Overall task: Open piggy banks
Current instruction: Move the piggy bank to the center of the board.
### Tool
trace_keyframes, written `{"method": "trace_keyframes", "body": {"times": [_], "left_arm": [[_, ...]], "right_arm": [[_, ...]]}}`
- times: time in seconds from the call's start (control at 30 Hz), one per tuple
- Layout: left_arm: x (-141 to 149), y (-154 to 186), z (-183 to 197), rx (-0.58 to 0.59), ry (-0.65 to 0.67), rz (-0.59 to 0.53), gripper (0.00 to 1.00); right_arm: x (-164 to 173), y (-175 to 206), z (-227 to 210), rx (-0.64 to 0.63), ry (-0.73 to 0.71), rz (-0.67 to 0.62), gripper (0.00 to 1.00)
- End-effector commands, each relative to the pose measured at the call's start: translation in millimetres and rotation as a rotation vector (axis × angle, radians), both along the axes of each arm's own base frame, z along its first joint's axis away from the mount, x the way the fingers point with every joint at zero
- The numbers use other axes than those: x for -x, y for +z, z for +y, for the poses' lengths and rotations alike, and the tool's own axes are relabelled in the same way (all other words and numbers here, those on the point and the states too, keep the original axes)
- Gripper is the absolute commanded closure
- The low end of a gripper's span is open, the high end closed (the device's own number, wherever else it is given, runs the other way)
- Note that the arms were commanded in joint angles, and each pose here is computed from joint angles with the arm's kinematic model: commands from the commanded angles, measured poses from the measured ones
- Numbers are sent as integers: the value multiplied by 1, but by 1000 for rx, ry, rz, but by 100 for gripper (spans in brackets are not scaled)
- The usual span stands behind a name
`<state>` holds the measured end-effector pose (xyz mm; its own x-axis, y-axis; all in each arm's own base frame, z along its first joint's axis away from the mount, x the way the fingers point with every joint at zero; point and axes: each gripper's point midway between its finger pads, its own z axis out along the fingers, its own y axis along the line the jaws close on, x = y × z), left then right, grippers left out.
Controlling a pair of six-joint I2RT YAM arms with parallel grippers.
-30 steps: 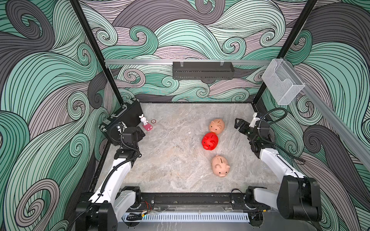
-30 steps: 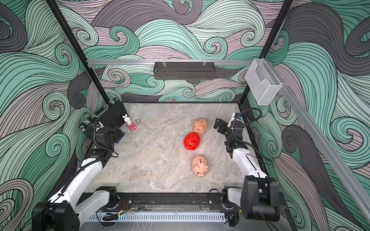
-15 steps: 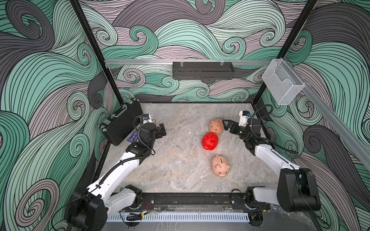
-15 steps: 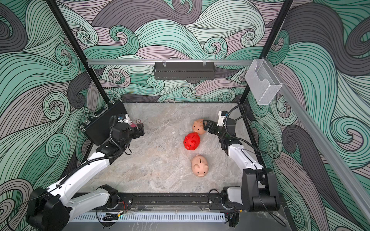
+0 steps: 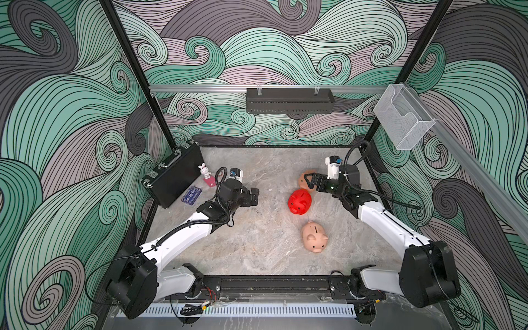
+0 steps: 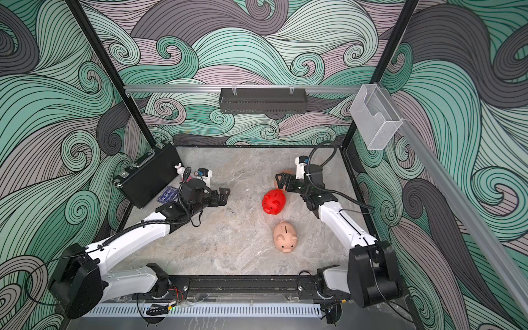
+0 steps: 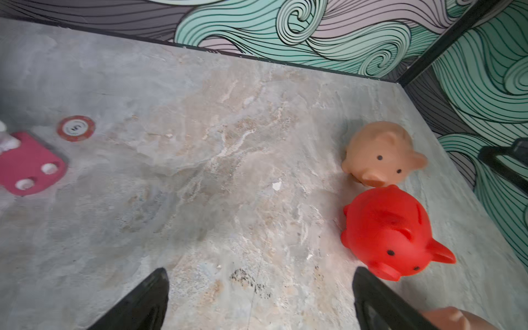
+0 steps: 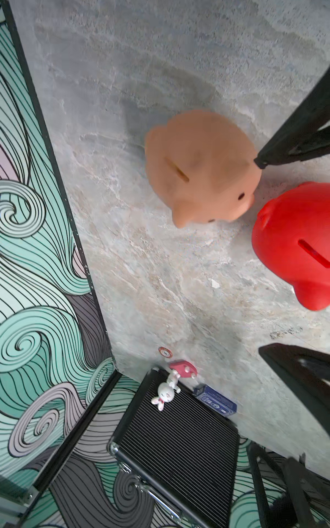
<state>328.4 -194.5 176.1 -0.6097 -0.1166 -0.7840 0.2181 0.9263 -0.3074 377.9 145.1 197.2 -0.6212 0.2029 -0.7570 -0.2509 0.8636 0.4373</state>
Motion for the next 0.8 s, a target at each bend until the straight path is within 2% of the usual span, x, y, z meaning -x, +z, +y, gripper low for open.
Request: {"method": "trace_keyframes", "body": {"times": [0.0,0.17,0.3,0.47,0.57,0.77], "left_arm": [[13,5,-23,64,-91,23,1],[37,-4,-34,108,-172,66,1],[55,-11,-50,133,-258,105,1],[72,-15,-72,134,-356,133,2],[73,-16,-75,143,-361,145,1],[68,-16,-58,135,-259,132,2]], "right_arm": [[27,3,-3,102,-27,88,3],[78,2,-18,192,-49,251,1],[128,0,-35,292,-73,366,4],[185,-20,-52,397,-87,483,7],[212,-28,-47,395,-27,540,9],[230,-17,16,283,218,478,24]]}}
